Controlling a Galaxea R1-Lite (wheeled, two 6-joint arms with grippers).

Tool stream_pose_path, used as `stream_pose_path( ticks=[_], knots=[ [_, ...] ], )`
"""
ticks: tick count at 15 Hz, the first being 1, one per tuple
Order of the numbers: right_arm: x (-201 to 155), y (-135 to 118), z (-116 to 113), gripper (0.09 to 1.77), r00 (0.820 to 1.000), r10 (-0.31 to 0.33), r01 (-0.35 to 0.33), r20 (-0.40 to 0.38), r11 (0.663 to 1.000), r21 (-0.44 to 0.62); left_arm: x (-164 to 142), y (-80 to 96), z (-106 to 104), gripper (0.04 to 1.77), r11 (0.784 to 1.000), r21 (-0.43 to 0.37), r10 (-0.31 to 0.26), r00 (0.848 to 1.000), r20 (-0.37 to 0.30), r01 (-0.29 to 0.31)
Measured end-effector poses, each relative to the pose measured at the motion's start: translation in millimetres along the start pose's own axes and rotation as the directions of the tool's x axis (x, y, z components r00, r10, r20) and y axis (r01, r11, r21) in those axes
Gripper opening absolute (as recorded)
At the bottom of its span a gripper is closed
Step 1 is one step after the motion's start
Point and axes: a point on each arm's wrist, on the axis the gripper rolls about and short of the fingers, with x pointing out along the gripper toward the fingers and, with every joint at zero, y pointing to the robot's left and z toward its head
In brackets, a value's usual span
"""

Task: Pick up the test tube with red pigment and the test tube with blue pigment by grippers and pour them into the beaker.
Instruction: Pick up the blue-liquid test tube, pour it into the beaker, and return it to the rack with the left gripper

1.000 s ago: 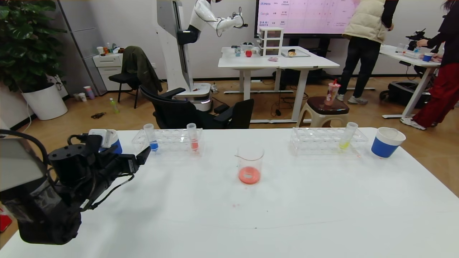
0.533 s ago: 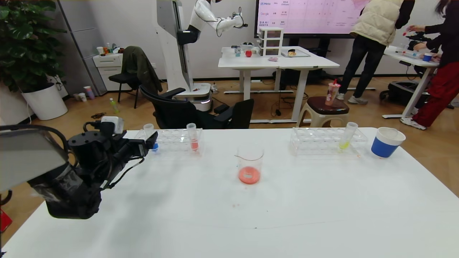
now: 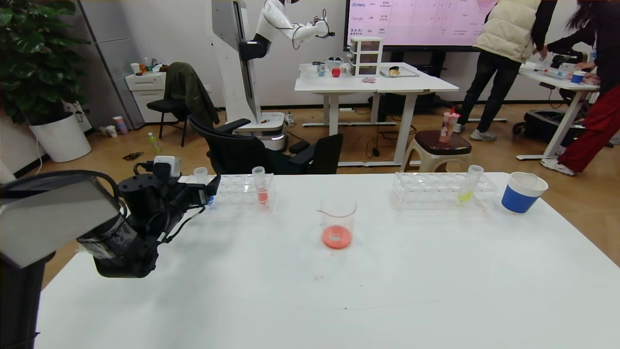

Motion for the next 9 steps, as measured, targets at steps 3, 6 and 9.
stream_pose_path(
  ticks=[3,6,9],
  knots=[
    [0.0,0.0,0.0,1.74,1.000,0.001,-0.001,0.000,1.000,0.000,3.9,0.0,-0.9,1.75,1.000,0.000,-0.001,1.000,0.009,0.001],
    [0.0,0.0,0.0,1.74,1.000,0.000,0.000,0.000,1.000,0.000,4.7,-0.6,-0.6,1.37,1.000,-0.001,-0.002,1.000,0.015,0.002],
    [0.0,0.0,0.0,1.74,1.000,0.000,0.000,0.000,1.000,0.000,4.7,-2.2,-0.1,0.34,1.000,-0.001,-0.006,1.000,0.017,0.006]
  ],
)
